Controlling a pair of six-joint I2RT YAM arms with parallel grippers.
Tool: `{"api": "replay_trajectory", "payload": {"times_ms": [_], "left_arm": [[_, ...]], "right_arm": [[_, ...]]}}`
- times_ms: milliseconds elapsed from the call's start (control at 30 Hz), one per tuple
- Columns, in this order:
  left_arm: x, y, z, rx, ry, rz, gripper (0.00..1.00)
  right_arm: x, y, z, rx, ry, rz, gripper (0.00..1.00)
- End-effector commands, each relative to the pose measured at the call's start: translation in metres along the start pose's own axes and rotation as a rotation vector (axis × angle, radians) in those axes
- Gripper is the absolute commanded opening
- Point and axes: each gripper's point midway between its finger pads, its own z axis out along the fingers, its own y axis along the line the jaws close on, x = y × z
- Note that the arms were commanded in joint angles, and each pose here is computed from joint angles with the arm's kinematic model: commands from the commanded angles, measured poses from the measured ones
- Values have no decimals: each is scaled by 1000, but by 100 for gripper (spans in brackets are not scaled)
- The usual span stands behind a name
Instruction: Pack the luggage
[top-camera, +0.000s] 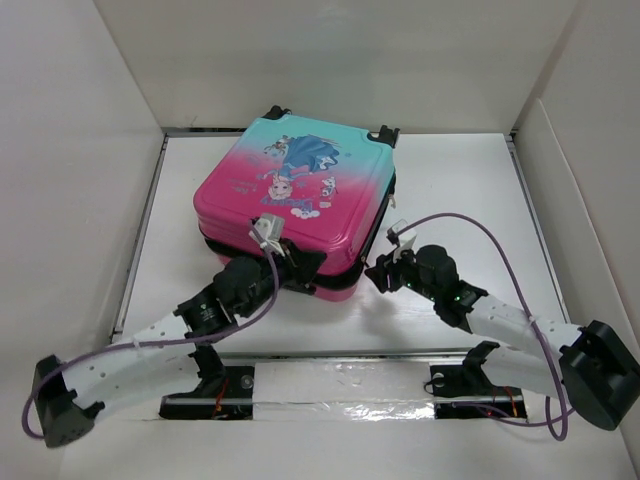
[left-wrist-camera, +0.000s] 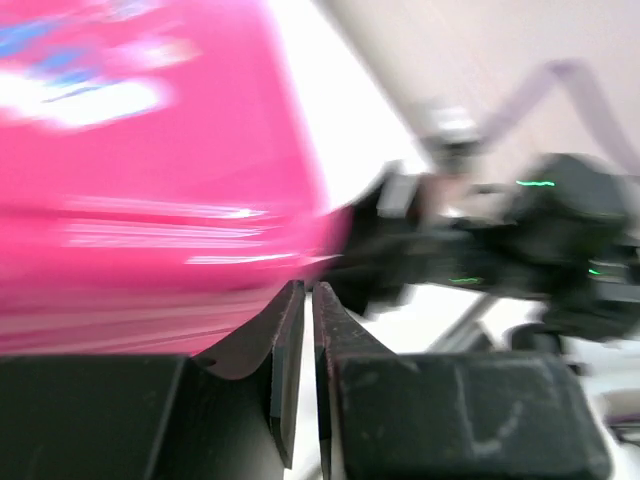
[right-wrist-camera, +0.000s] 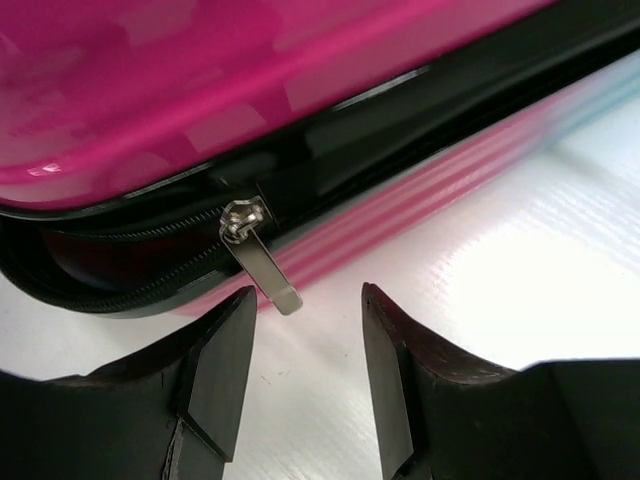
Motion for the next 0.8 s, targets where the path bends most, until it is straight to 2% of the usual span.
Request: {"api": "replay_trajectory", "payload": {"times_ms": [0, 33, 67, 100, 167, 300, 433, 600, 767], "left_arm": [[-34, -58, -9, 47, -163, 76, 6], [-35, -45, -12, -68, -213, 85, 6], [-24, -47, -17, -85, -204, 99, 6], [-4, -55, -26, -72, -163, 91, 6], [16, -35, -34, -133, -146, 68, 6], [79, 11, -45, -200, -19, -36, 5], [106, 25, -47, -215, 41, -46, 8], [113, 23, -37, -235, 45, -11, 14], [111, 20, -23, -241, 59, 11, 21]], "right_arm": [[-30, 2, -1, 5, -73, -52, 52], [-30, 2, -1, 5, -73, -59, 52], [-31, 2, -1, 2, -76, -63, 52], [-33, 4, 0, -7, -79, -65, 52], [-33, 5, 2, -13, -76, -73, 52], [-31, 4, 5, -13, -63, -79, 49], [-37, 3, 5, -5, -78, -92, 43], [-52, 4, 7, -3, -114, -108, 43], [-45, 14, 17, -53, -47, -111, 47]]}}
